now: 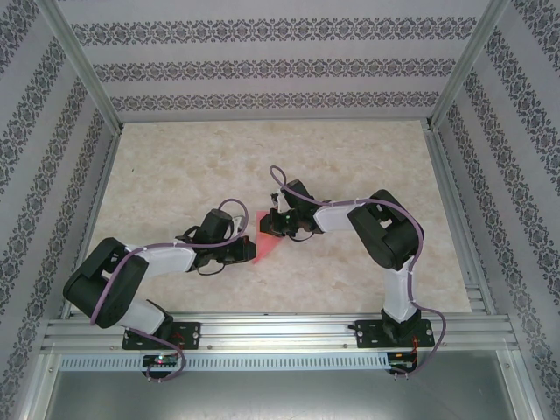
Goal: Fold a paper plane with a square sheet of paper (pick it up from the middle)
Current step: Fourth fold the wing at the center of the table.
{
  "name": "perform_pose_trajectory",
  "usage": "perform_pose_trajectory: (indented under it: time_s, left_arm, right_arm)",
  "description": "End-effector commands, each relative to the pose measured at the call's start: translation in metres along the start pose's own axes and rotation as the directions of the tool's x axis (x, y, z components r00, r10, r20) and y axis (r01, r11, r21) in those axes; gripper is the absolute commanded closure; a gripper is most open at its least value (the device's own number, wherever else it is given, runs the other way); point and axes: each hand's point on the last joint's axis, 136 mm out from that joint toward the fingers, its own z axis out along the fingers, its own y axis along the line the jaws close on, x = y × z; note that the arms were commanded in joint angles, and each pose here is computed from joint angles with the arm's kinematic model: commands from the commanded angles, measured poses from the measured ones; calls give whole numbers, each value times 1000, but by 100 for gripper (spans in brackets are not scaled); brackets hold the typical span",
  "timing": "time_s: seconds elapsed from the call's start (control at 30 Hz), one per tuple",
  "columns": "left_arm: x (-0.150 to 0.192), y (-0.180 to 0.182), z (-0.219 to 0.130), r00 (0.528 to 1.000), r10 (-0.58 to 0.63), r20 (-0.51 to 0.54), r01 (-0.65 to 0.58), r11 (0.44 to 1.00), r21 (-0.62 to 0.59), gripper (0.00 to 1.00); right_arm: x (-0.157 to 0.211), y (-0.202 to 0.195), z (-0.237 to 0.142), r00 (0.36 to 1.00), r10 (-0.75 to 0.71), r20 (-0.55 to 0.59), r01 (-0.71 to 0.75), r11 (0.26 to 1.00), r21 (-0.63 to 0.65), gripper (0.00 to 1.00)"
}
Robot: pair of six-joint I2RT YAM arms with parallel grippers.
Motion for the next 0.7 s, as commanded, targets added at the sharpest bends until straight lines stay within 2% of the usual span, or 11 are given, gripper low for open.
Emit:
perform_pose_trajectory:
  time_s: [0.0, 0.3, 0.67]
  left_arm:
    - [2, -14, 6, 999, 47, -24, -46, 998, 47, 95]
    - [19, -17, 19, 991, 99, -93, -94, 994, 55, 98]
    - [42, 16, 26, 988, 12, -151, -19, 999, -39, 99]
  right_arm:
    - [20, -28, 5, 999, 27, -34, -23, 996, 89, 88]
    - [24, -34, 6, 999, 32, -40, -28, 995, 98, 88]
    - [25, -35, 8, 998, 31, -48, -26, 994, 103, 88]
